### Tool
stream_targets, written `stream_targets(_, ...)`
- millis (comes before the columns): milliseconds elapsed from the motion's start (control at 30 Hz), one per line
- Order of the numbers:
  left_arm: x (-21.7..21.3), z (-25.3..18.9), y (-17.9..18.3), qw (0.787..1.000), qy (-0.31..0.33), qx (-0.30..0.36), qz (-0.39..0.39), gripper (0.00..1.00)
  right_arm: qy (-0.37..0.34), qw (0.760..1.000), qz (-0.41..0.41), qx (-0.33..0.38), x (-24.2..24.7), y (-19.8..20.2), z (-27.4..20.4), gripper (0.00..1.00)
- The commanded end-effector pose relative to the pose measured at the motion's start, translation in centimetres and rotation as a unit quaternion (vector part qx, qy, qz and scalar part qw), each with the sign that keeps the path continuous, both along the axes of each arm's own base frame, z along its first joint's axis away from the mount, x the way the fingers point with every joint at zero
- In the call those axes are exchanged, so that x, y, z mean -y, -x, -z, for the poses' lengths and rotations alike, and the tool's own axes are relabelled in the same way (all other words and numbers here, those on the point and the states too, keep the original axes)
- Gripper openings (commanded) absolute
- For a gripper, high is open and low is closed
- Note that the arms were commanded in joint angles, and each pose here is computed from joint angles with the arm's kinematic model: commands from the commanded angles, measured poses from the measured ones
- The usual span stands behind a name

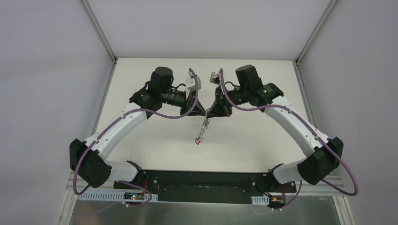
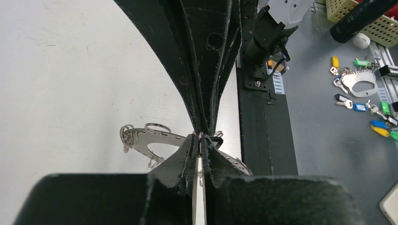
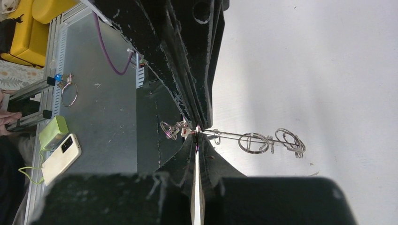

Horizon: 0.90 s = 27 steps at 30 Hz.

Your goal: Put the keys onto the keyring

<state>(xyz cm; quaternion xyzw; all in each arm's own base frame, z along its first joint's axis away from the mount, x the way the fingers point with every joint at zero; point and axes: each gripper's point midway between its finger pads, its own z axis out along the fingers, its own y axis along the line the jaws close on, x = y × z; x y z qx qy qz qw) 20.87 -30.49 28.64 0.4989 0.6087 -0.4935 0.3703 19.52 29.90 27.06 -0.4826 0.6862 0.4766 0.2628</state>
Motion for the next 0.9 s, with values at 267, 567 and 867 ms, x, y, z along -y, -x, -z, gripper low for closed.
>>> stream_targets(267,0.4,-1.6,0.9,1.000,0.019,0.003,0.014,0.00,-0.023,0.999,0.009,0.027,-0.3,-0.5,-1.6,0.06)
stream_targets(567,0.5,-3.2,0.1,0.998,0.054,-0.018,-0.031,0.00,-0.073,0.997,0.033,0.006,1.3,-1.1,-2.5,0.31)
stream_targets(867,1.4,-3.9,-0.3,0.992,0.108,-0.053,-0.039,0.00,-0.117,0.993,0.014,-0.014,2.0,-0.7,-3.5,0.34)
